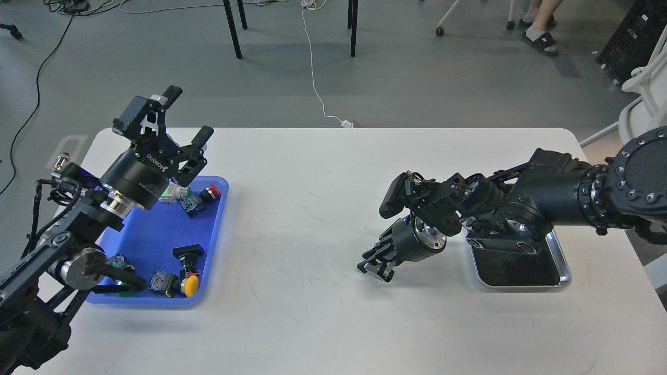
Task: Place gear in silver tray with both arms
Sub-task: 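Reach the right gripper to the gear and close on it, then carry the gear into the silver tray with the right gripper, then open the right gripper and withdraw it from the tray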
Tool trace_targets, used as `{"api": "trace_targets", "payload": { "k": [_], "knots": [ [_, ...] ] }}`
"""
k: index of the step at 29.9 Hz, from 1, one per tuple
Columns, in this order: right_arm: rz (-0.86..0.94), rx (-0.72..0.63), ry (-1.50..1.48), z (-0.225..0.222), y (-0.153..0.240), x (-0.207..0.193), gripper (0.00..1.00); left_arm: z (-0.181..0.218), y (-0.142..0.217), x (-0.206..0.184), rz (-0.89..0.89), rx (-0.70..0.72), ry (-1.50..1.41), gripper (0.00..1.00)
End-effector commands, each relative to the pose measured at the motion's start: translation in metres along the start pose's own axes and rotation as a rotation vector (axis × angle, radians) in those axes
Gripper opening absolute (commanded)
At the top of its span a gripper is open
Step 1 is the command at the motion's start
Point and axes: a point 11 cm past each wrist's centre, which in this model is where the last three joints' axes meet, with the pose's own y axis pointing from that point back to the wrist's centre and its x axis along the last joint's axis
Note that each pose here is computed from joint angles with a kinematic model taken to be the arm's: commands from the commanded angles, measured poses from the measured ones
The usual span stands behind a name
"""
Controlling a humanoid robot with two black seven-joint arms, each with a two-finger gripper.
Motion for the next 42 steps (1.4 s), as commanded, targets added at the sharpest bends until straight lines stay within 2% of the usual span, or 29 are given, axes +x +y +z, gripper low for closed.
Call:
{"api": "trace_targets", "payload": {
  "k": [1,7,11,14,18,23,27,35,38,39,41,42],
  "knots": [
    [0.029,-0.044,0.007,0.014,0.021,0.012,0.2,0.0,0.0,0.0,-0.001,0.0,0.001,0.97],
    [0.09,-0.142,-0.032,0.043,0.093,0.017,0.2,0.0,0.0,-0.001,-0.001,-0.001,0.004,0.97],
    [0.107,-0.205,-0.129,0.062,0.136,-0.021,0.21,-0.001,-0.001,-0.001,-0.001,-0.001,0.004,0.97],
    [0.074,-0.256,-0.211,0.076,0.154,-0.068,0.21,0.0,-0.001,-0.001,-0.002,-0.005,0.004,0.97],
    [0.051,-0.28,-0.321,0.08,0.161,-0.119,0.21,0.0,-0.001,-0.003,-0.007,-0.007,0.006,0.97],
    [0.032,-0.305,-0.382,0.083,0.163,-0.151,0.21,-0.002,0.001,-0.005,-0.008,-0.004,0.013,0.97],
    [0.015,-0.345,-0.399,0.094,0.164,-0.166,0.22,-0.004,-0.001,-0.009,-0.011,-0.008,0.022,0.97],
    [0.016,-0.327,-0.427,0.09,0.152,-0.178,0.31,-0.007,-0.002,-0.012,-0.011,-0.012,0.032,0.97],
    [0.011,-0.326,-0.434,0.089,0.15,-0.182,0.38,-0.007,-0.002,-0.011,-0.011,-0.012,0.03,0.97],
    [0.017,-0.325,-0.434,0.089,0.149,-0.181,0.44,-0.007,-0.002,-0.011,-0.011,-0.012,0.03,0.97],
    [0.033,-0.321,-0.439,0.089,0.148,-0.178,0.66,-0.007,-0.002,-0.011,-0.011,-0.011,0.029,0.97],
    [0.043,-0.32,-0.44,0.089,0.148,-0.176,0.73,-0.007,-0.002,-0.011,-0.011,-0.012,0.03,0.97]
  ]
}}
